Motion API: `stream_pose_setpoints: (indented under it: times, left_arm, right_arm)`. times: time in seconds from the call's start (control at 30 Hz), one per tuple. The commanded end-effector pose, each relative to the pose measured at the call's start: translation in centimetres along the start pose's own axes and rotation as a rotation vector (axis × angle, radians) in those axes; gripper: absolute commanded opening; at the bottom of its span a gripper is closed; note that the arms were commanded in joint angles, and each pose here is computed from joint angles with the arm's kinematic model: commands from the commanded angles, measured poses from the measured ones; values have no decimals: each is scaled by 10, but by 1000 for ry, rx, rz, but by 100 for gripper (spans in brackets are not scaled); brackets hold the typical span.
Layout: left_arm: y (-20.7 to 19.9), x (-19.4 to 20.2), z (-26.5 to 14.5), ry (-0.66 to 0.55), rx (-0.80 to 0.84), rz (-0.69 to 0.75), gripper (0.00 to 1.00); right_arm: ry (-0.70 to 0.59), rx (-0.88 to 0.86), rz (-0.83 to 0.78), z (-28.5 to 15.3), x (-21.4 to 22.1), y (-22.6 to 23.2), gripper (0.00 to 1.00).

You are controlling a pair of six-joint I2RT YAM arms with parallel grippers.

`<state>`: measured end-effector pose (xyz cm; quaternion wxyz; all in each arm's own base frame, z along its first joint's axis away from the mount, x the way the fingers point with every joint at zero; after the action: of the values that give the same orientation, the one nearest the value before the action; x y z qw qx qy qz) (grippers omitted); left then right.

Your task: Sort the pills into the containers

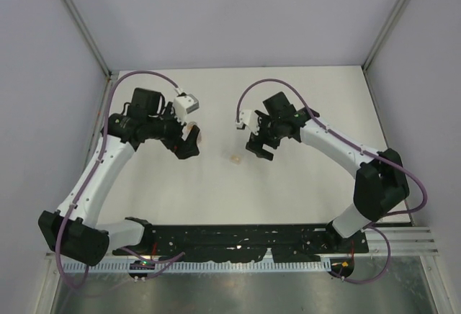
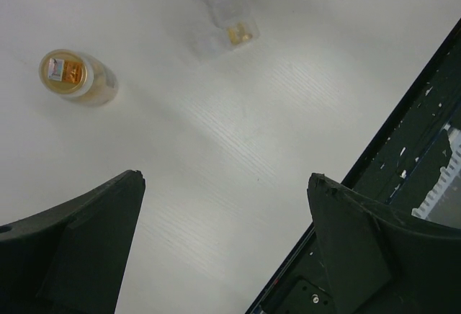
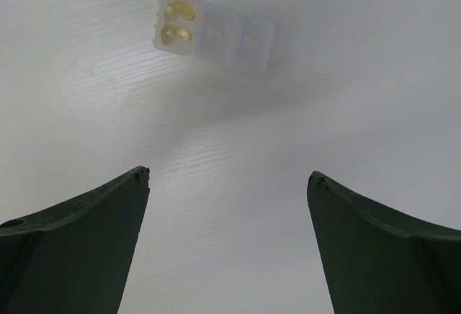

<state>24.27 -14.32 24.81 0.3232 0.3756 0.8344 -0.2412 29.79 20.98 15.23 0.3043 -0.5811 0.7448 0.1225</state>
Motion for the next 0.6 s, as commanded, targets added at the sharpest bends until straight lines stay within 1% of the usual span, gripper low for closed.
stream_pose_setpoints:
  times: [0.0,0.1,0.2,0.4,0.57]
  left_arm:
    - [-1,-6,-14,-71,-65,45,99]
    - [0,-2,-20,-98,-111,55,100]
    - [-3,-3,-31,-139,-149,82,100]
    - [-11,-7,-49,-217,-190,104,100]
    - [-16,-11,-55,-264,-189,117,100]
  right_arm:
    - [41,-96,-174,-2,-5,-3,95]
    - [44,-154,-151,15,-5,-2,94]
    - [34,-162,-110,32,-12,-8,94]
    - [55,-194,-36,68,-14,-19,93]
    - [75,-208,-56,79,-16,-27,93]
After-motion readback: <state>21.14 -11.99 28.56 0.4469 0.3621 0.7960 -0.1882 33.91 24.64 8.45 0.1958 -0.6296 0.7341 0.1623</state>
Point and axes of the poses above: each gripper's point midway between its finger pads, its own z axis out along the fingers, its own y axis along the line the jaws close on, x = y × z, the point moved 3 cm from there along -z, back along the fingers
